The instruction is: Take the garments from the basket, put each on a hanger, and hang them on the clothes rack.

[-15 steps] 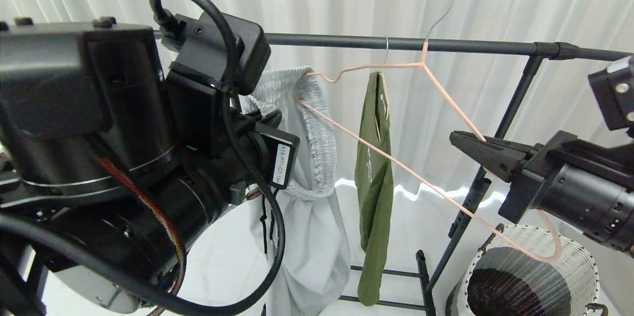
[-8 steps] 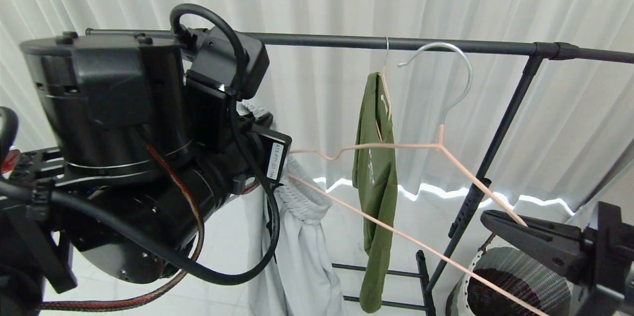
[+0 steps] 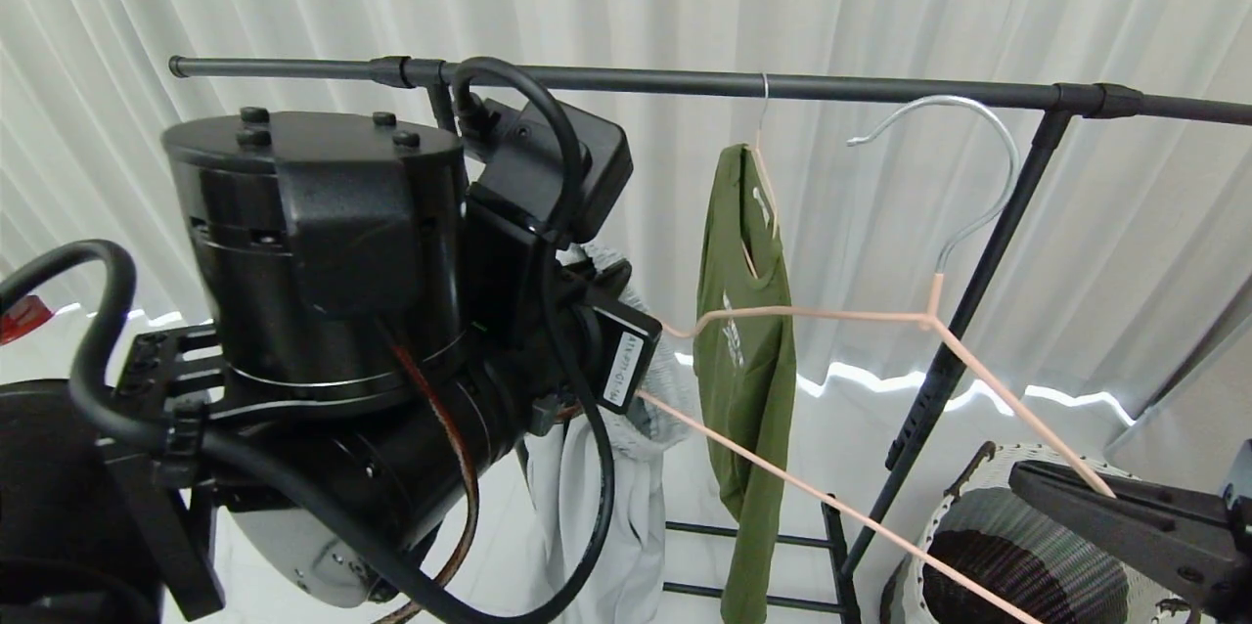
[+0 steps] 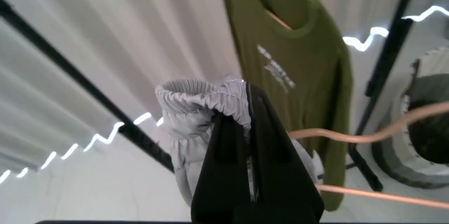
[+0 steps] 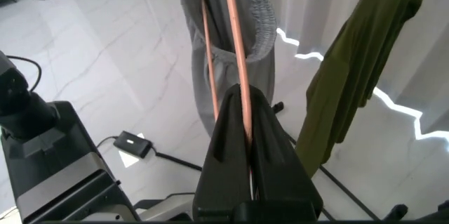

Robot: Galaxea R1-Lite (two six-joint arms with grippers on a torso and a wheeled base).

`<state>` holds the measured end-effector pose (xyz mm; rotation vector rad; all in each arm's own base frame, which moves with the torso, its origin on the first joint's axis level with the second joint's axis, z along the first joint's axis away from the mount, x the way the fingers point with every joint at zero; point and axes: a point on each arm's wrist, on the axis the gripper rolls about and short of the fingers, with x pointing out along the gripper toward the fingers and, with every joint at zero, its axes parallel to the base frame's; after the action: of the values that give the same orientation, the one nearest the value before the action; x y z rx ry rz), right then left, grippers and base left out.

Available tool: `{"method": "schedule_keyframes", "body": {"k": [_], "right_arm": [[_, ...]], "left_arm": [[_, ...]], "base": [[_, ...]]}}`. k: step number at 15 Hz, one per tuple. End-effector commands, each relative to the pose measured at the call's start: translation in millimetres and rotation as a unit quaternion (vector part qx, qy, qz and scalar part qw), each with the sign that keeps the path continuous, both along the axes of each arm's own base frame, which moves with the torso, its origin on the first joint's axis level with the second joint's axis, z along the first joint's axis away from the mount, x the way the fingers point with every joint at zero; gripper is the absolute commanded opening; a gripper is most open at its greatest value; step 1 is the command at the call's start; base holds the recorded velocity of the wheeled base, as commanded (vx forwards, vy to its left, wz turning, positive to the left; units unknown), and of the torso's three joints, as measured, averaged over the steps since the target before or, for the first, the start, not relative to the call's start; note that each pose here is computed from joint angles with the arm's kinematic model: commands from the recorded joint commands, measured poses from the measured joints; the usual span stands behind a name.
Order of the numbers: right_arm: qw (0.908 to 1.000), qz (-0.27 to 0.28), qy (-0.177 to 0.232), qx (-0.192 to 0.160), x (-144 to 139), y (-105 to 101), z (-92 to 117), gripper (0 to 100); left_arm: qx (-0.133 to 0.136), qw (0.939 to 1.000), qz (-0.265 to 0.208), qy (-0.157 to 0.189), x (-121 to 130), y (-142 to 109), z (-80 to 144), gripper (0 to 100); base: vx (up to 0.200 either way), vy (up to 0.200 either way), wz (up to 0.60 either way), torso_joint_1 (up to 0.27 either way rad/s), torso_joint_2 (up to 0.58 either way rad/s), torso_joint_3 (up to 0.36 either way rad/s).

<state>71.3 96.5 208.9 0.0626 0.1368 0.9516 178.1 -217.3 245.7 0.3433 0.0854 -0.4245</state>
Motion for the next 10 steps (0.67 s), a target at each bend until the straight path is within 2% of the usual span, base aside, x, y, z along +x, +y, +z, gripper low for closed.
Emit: {"method": "schedule_keyframes", "body": {"k": [1,6,10], "right_arm": [[1.0000,0.000,0.005,-0.005,-0.4,-0.8,-4.6,0],[0.9997,-0.016,0.016,-0.002,3.6,-3.5,-6.7,0],[0.9995,0.000,0.027,-0.014,7.2,2.3,-10.7,0]], "left_arm": [[-0.005,0.9999,-0.015,0.001,-5.3,-3.9,0.9,0],[-0.008,0.9998,-0.019,-0.001,-13.1,4.0,2.7,0],[-0.005,0.9989,-0.047,0.003,-26.6,9.1,-0.8,0]], "base": [[0.000,0.000,0.00,0.000,0.00,0.000],[0.000,0.000,0.00,0.000,0.00,0.000],[0.000,0.000,0.00,0.000,0.00,0.000]]}}
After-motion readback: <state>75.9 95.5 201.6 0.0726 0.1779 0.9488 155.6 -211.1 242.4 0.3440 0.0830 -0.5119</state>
